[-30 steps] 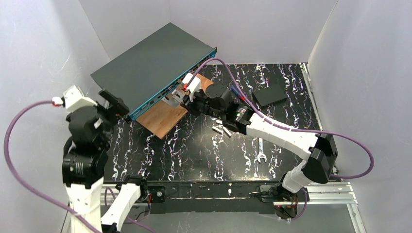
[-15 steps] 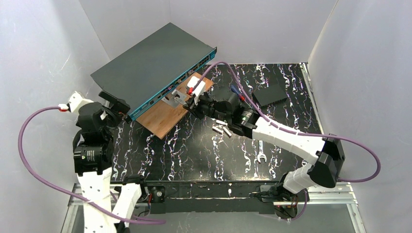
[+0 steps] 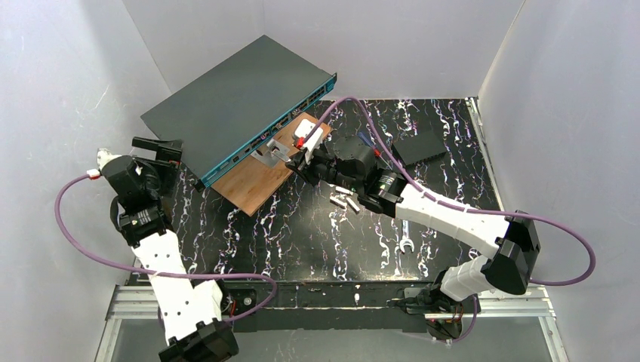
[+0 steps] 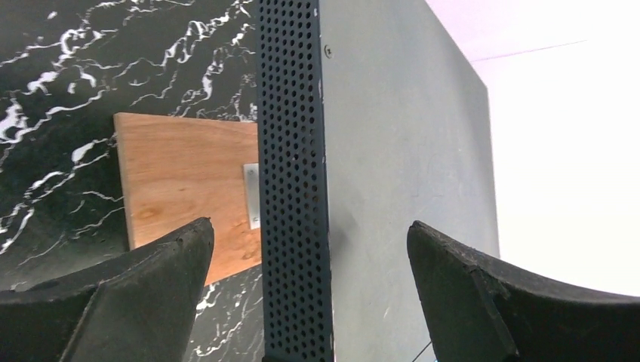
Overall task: Insert the plug into the switch port
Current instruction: Insert the connector into the switch port.
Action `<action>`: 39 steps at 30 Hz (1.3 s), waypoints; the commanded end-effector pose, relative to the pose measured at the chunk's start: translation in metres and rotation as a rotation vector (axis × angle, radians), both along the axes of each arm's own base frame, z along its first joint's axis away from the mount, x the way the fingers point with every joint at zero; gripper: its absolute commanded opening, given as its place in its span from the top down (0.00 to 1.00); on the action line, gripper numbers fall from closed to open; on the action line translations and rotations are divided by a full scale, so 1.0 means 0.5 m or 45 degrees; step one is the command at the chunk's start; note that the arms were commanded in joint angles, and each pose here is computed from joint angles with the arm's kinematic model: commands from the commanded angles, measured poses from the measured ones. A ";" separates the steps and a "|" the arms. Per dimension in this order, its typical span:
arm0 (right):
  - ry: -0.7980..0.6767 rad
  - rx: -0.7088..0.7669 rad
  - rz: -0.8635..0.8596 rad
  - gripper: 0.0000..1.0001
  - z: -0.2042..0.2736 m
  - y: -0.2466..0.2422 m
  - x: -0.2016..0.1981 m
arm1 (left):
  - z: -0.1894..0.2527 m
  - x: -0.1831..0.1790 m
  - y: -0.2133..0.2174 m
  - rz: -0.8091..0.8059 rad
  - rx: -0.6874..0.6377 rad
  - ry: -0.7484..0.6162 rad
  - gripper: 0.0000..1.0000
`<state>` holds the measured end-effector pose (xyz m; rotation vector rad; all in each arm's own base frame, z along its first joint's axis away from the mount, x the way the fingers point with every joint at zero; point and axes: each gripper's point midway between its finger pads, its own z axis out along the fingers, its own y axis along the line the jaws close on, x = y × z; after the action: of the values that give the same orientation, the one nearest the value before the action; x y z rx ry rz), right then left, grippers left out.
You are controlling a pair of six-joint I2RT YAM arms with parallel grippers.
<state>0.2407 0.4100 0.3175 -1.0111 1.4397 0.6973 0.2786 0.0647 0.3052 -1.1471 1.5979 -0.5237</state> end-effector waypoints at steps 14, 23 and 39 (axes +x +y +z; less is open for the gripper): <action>-0.002 0.075 0.069 0.99 0.051 0.035 -0.003 | 0.016 0.064 -0.021 -0.315 -0.406 -0.396 0.11; 0.062 0.073 -0.016 0.99 0.047 0.056 0.018 | 0.025 0.071 -0.042 -0.434 -0.400 -0.385 0.17; 0.040 0.064 -0.158 0.99 0.037 0.088 0.016 | -0.010 0.088 -0.076 -0.588 -0.446 -0.308 0.27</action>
<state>0.2432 0.4478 0.3015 -0.9617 1.5425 0.6646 0.3263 0.0345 0.2916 -1.0030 1.5690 -1.2200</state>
